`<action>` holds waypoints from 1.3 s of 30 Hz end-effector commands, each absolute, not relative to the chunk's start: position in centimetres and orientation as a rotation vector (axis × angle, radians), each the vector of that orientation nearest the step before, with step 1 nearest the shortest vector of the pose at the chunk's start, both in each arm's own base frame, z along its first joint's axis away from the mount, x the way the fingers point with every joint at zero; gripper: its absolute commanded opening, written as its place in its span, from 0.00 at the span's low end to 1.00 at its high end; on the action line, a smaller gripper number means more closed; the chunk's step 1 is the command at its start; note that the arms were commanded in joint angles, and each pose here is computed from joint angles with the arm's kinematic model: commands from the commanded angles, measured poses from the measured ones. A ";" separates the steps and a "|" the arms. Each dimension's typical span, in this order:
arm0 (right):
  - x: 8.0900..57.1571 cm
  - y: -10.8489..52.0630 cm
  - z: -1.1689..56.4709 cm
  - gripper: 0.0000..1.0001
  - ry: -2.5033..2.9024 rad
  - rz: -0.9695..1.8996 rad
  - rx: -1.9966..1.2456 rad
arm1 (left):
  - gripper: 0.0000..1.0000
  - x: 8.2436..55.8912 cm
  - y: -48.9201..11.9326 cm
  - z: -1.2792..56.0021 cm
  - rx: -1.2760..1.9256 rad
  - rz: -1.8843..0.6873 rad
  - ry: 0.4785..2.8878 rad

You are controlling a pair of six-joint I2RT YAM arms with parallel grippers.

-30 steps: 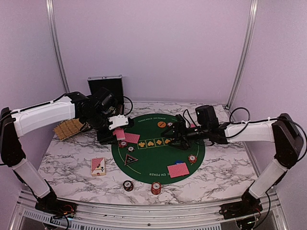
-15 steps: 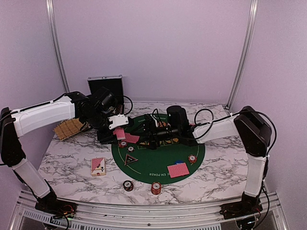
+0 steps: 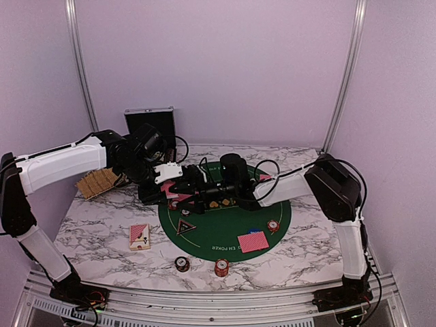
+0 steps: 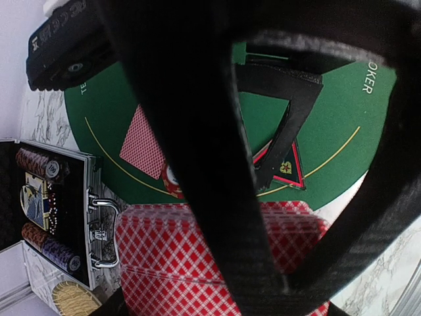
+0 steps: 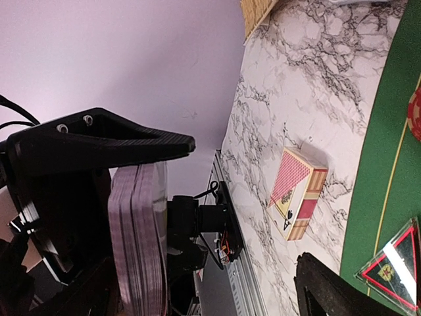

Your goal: Distribute texas hold em gaming equipment

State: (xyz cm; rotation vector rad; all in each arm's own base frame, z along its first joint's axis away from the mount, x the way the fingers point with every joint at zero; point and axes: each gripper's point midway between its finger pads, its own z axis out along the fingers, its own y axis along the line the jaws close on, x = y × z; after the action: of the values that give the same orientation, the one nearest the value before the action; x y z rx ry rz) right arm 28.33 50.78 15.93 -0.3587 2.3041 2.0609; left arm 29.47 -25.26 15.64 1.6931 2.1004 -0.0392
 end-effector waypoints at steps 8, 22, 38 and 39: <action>27.4 53.5 18.2 0.92 2.167 2.258 -0.409 | 0.00 29.1 -25.6 16.8 1.691 -0.061 2.082; 27.9 55.7 17.5 0.94 2.174 2.273 -0.423 | 0.00 29.1 -25.5 16.7 1.691 -0.060 2.087; 28.9 56.2 15.4 0.88 2.236 2.233 -0.357 | 0.00 28.9 -25.4 16.6 1.695 -0.059 2.089; 29.2 55.9 15.1 0.88 2.248 2.207 -0.338 | 0.00 28.9 -25.4 16.6 1.694 -0.061 2.090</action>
State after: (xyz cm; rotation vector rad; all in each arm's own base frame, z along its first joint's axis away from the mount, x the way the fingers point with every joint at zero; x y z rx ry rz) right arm 28.63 56.00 15.31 -0.3686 2.2282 2.2604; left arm 29.36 -25.25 15.59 1.6973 2.1019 -0.0392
